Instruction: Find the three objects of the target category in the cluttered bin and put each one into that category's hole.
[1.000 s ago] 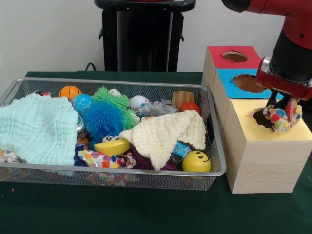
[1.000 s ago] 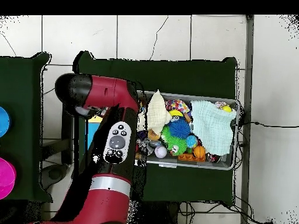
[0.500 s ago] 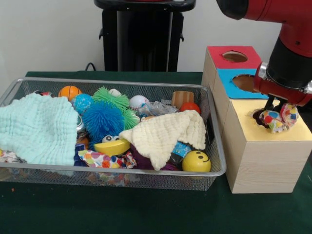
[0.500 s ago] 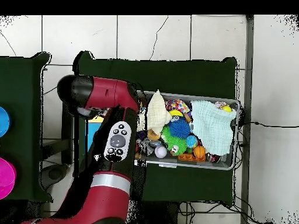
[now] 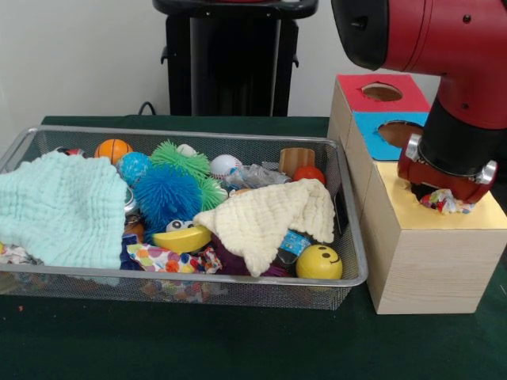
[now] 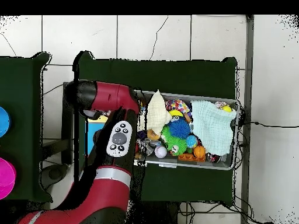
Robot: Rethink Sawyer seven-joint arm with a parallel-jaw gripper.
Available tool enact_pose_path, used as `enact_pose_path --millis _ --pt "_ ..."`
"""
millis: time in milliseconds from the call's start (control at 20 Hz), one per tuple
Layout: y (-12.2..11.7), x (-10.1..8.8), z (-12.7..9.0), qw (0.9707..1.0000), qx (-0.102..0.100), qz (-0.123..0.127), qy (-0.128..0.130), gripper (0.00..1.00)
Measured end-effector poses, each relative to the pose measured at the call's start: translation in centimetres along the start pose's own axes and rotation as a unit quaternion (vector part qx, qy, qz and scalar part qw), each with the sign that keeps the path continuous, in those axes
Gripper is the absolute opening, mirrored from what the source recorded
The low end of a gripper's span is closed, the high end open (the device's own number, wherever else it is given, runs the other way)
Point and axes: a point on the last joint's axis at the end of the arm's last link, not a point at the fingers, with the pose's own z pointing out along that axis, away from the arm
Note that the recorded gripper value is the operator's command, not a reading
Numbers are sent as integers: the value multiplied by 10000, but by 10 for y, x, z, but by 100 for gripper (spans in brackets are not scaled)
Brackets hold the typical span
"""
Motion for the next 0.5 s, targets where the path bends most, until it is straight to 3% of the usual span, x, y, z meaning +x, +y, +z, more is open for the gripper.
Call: enact_pose_path --millis 500 --pt "-1 -1 1 10000 -4 33 14 0"
